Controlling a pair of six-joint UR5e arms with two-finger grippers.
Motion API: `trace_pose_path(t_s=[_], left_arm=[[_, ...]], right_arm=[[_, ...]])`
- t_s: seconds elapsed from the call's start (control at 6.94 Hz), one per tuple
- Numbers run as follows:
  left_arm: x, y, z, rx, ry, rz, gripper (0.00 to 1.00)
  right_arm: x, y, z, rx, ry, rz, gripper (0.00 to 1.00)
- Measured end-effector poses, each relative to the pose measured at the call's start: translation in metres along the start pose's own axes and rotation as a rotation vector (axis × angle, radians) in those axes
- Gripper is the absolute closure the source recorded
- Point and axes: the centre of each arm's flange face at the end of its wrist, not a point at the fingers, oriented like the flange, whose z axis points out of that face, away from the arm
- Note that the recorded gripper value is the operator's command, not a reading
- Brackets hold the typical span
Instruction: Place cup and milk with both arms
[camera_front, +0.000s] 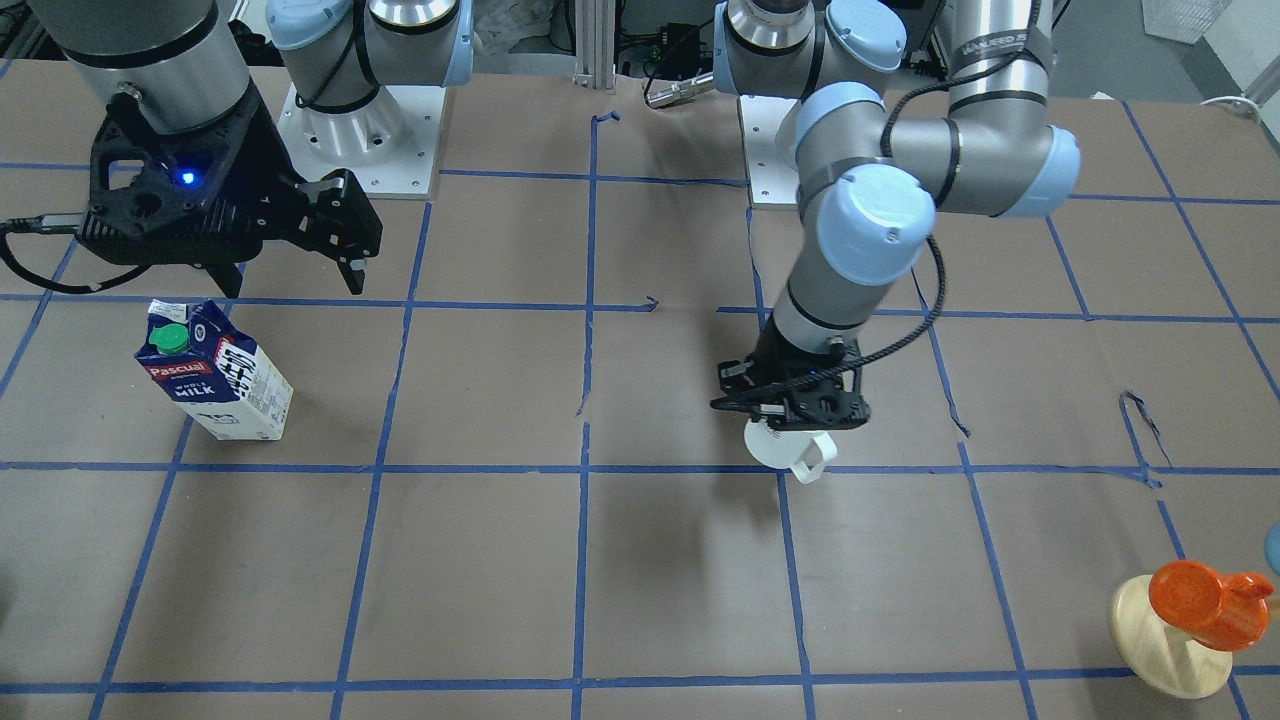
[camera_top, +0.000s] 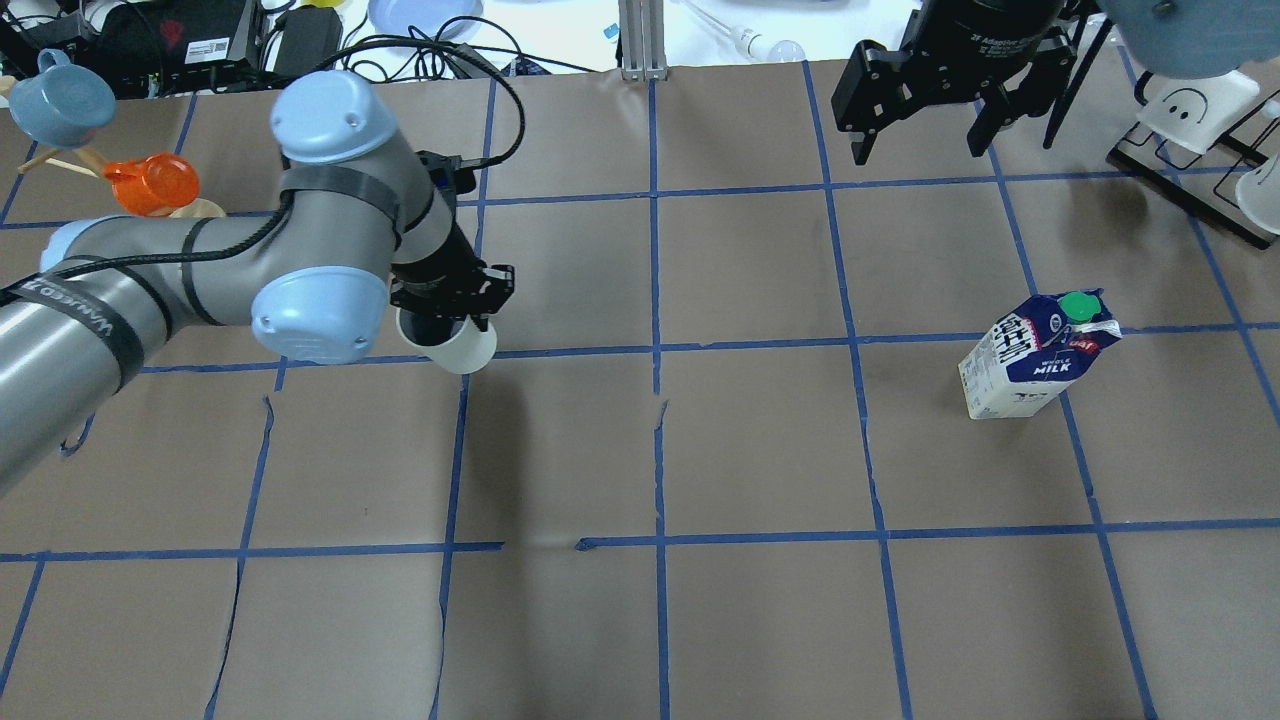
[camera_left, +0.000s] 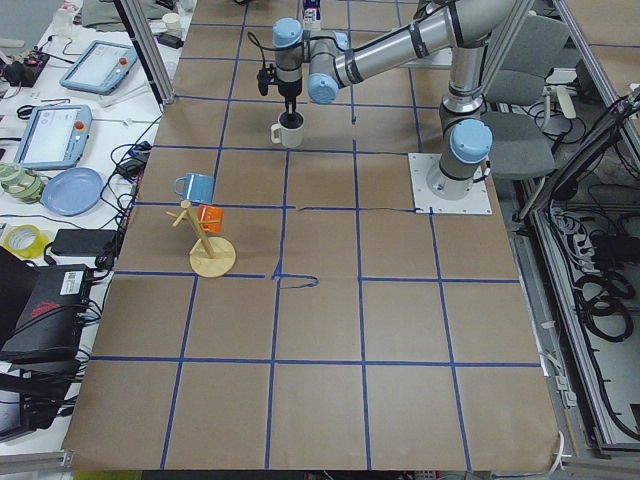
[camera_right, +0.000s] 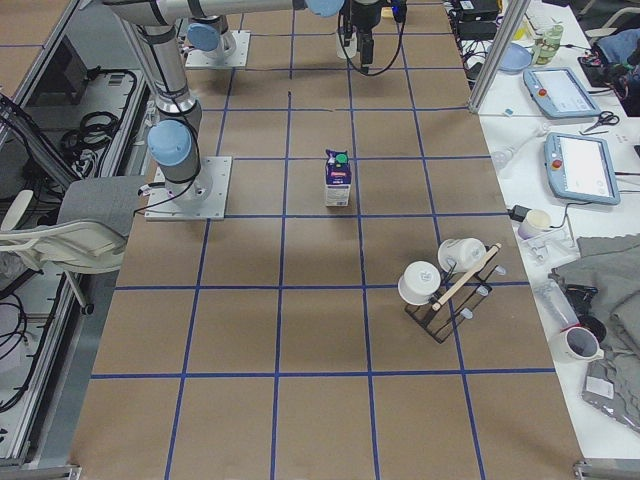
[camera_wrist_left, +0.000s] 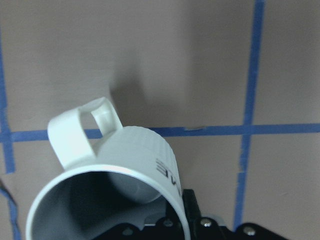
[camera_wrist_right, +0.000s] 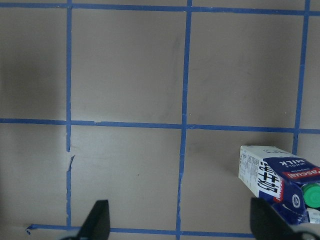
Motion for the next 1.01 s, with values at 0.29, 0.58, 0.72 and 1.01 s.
trace_pose_path(t_s=[0.29,0.58,0.72,1.01], left_arm=[[0.082,0.039,-0.004,0.010,0.013,-0.036,0.84],[0.120,0.076,0.006,-0.017,0.000,-0.081,0.84],[0.127,0.090,0.017,-0.040,-0.010,-0.110,0.84],[0.135,0.106,0.038,-0.066,-0.007,-0.182,0.84]], right_arm=[[0.000,0.000,0.001,-0.003,0.000,0.001,0.00],[0.000,0.000,0.001,-0.004,0.000,0.000,0.00],[0.000,0.000,0.001,-0.005,0.000,0.000,0.00],[0.000,0.001,0.001,-0.004,0.001,0.000,0.00]])
